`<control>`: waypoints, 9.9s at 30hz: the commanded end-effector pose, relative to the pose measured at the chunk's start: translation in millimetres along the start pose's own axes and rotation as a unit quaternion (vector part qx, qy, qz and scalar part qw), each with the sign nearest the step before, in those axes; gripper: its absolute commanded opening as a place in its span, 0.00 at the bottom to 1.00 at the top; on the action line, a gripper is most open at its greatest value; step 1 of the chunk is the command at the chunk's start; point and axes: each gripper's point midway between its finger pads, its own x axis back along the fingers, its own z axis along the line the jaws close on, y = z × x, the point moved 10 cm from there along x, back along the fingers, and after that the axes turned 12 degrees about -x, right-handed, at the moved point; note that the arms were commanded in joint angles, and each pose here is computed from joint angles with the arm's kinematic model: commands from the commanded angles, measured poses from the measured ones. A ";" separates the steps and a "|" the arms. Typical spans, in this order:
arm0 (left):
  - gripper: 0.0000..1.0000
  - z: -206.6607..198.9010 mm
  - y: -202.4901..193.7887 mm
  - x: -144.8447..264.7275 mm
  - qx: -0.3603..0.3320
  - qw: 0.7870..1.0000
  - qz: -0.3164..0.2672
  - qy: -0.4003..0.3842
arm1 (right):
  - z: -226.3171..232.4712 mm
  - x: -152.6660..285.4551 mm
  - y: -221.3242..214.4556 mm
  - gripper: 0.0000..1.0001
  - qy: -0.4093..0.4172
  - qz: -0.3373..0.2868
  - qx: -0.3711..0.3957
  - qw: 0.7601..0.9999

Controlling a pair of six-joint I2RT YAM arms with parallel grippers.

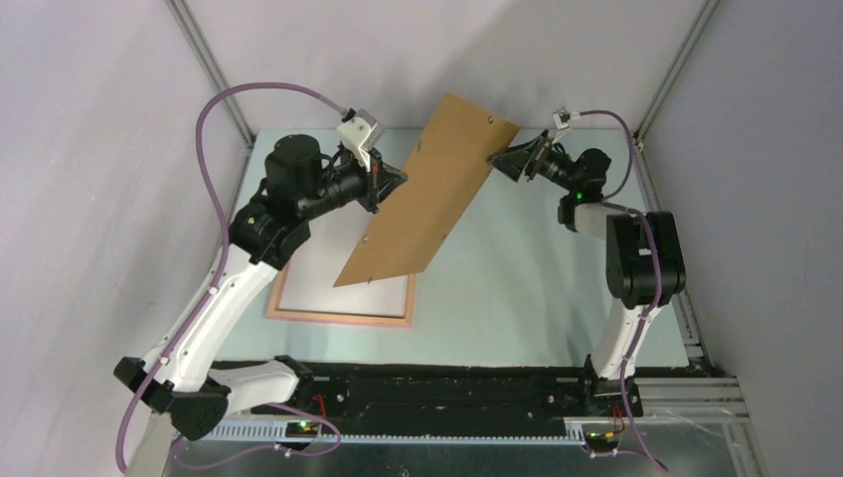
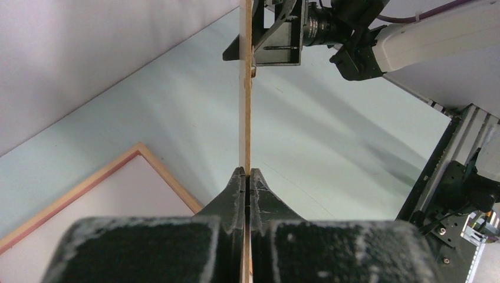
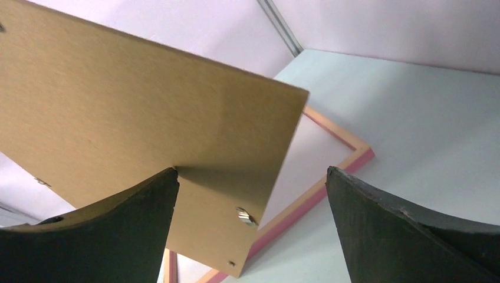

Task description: Put the photo into the frame

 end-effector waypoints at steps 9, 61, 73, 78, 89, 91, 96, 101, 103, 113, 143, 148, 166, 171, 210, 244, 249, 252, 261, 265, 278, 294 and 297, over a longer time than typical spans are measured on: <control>0.00 -3.9 -19.1 -3.8 0.027 0.999 0.033 -0.024 | 38.4 -8.4 22.3 0.93 0.080 -0.003 0.024 0.996; 0.00 10.9 26.4 86.0 -0.003 0.995 -0.023 0.098 | 104.6 44.0 49.7 0.99 -0.140 0.008 0.144 0.979; 0.00 10.0 39.6 160.5 -0.041 0.962 -0.029 0.269 | 118.2 -4.1 -29.3 0.99 -0.239 0.140 0.233 0.932; 0.00 6.6 37.0 184.2 -0.048 0.944 -0.027 0.327 | 119.4 -40.9 -55.3 0.99 -0.276 0.205 0.275 0.898; 0.00 3.8 20.1 195.2 -0.045 0.930 -0.011 0.365 | 95.1 -99.6 -94.3 0.98 -0.348 0.278 0.233 0.864; 0.00 2.6 18.2 196.4 -0.044 0.929 -0.012 0.366 | 89.7 -110.9 -102.3 0.96 -0.361 0.276 0.212 0.865; 0.00 1.0 15.3 198.8 -0.043 0.928 -0.013 0.370 | 73.4 -133.5 -131.5 0.92 -0.379 0.291 0.162 0.864; 0.00 0.0 13.7 198.2 -0.040 0.930 -0.014 0.365 | 46.9 -147.5 -165.6 0.86 -0.397 0.312 0.101 0.857; 0.00 -0.3 13.5 197.9 -0.039 0.931 -0.015 0.362 | 39.9 -149.7 -175.0 0.84 -0.400 0.319 0.085 0.855; 0.00 -1.6 12.0 196.8 -0.036 0.934 -0.017 0.356 | 18.5 -151.8 -203.8 0.70 -0.418 0.342 0.054 0.840; 0.00 1.4 12.9 191.2 -0.037 0.936 -0.013 0.349 | 1.8 -138.7 -197.5 0.32 -0.444 0.336 0.040 0.830; 0.00 4.7 11.8 183.0 -0.038 0.940 -0.012 0.339 | -5.3 -123.6 -186.9 0.27 -0.462 0.321 0.041 0.826; 0.00 23.5 24.8 106.5 0.060 0.974 -0.053 0.211 | -34.2 -18.8 -126.6 0.12 -0.540 0.234 0.004 0.809; 0.00 30.5 27.1 79.0 0.122 0.974 -0.074 0.178 | -32.5 11.4 -109.4 0.09 -0.553 0.189 -0.012 0.811; 0.00 53.7 -49.8 -48.0 0.365 0.928 -0.069 -0.021 | 20.3 95.0 -5.0 0.74 -0.509 0.038 -0.001 0.860; 0.00 83.5 -161.9 -120.1 0.506 0.858 0.056 -0.067 | 6.7 141.7 -2.9 0.69 -0.496 0.016 -0.060 0.866; 0.00 83.6 -162.8 -120.2 0.508 0.857 0.057 -0.069 | 5.7 142.8 -3.0 0.69 -0.495 0.016 -0.063 0.866; 0.00 83.2 -161.8 -119.3 0.507 0.857 0.057 -0.069 | 4.7 143.5 -3.9 0.69 -0.495 0.017 -0.066 0.866; 0.00 81.8 -163.9 -118.8 0.514 0.853 0.060 -0.070 | 3.7 145.8 -3.7 0.68 -0.496 0.015 -0.072 0.865; 0.00 81.9 -166.3 -119.1 0.516 0.852 0.062 -0.068 | 2.6 147.7 -3.4 0.68 -0.496 0.013 -0.074 0.865; 0.00 82.0 -171.0 -121.0 0.515 0.852 0.067 -0.068 | 0.5 150.1 -3.4 0.68 -0.494 0.011 -0.084 0.865; 0.00 74.1 -180.8 -120.4 0.517 0.850 0.080 -0.067 | -2.6 152.7 -4.1 0.67 -0.497 0.010 -0.091 0.863; 0.00 69.9 -181.3 -120.9 0.515 0.850 0.082 -0.070 | -3.0 152.6 -4.0 0.67 -0.496 0.011 -0.091 0.863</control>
